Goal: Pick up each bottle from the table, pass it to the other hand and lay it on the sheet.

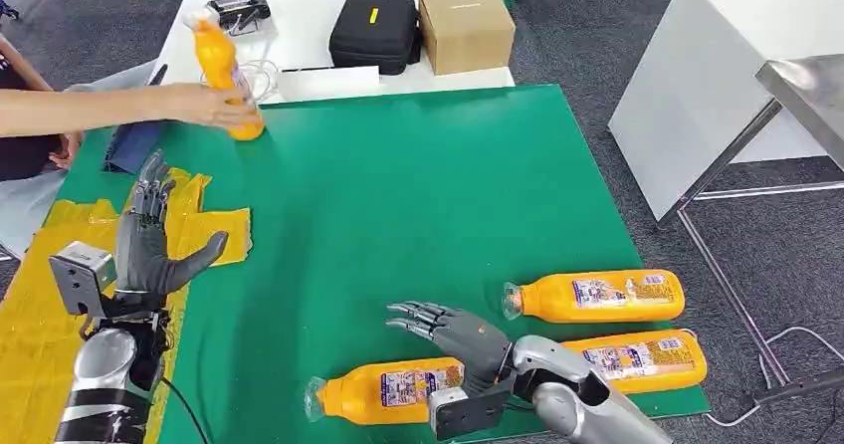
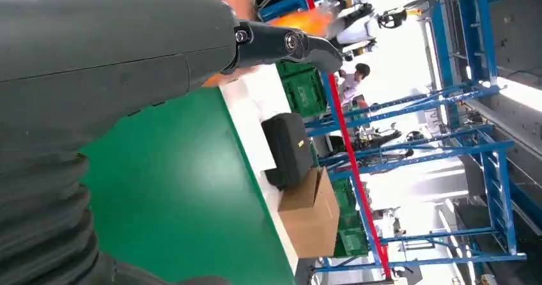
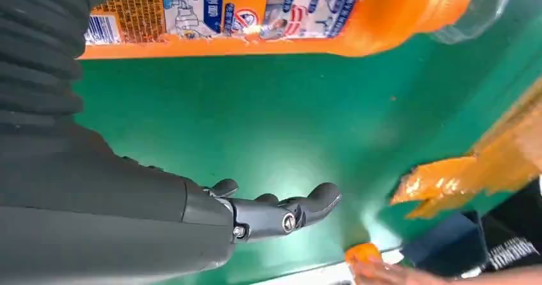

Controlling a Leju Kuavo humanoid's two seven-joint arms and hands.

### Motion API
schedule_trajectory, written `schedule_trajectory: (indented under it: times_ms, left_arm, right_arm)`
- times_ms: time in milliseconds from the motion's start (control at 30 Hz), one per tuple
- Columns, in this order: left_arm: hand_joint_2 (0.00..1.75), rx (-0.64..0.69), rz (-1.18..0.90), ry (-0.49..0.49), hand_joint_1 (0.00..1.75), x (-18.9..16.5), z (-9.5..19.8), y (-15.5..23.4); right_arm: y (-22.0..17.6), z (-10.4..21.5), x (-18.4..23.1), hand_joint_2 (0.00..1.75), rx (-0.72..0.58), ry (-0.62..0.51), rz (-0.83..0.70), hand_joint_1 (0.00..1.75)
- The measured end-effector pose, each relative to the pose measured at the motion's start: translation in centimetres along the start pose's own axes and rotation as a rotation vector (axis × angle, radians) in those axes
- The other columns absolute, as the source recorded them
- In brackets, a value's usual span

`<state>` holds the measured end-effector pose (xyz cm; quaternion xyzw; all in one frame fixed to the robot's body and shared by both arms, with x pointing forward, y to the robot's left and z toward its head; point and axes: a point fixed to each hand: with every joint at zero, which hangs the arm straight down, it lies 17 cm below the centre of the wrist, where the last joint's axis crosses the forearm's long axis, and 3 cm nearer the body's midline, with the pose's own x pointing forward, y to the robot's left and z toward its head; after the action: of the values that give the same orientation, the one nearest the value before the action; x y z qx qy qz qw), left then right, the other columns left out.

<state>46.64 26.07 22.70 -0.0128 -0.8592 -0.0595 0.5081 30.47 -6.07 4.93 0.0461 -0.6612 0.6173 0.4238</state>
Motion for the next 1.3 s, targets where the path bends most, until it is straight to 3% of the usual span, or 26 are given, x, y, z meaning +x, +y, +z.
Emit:
schedule_trajectory:
  times_ms: [1000, 1300]
  left_arm:
    - [1.75, -0.008, 0.052, 0.012, 0.00, -0.7, -0.5, -1.3]
    - [1.75, -0.002, 0.067, 0.029, 0.00, -1.1, 0.5, -1.4]
  right_arm:
    - [1.9, 1.1, -4.2, 1.75, 0.198, 0.060, 0.164, 0.00]
    - [-0.9, 1.0, -8.3, 1.75, 0.157, 0.211, 0.445, 0.00]
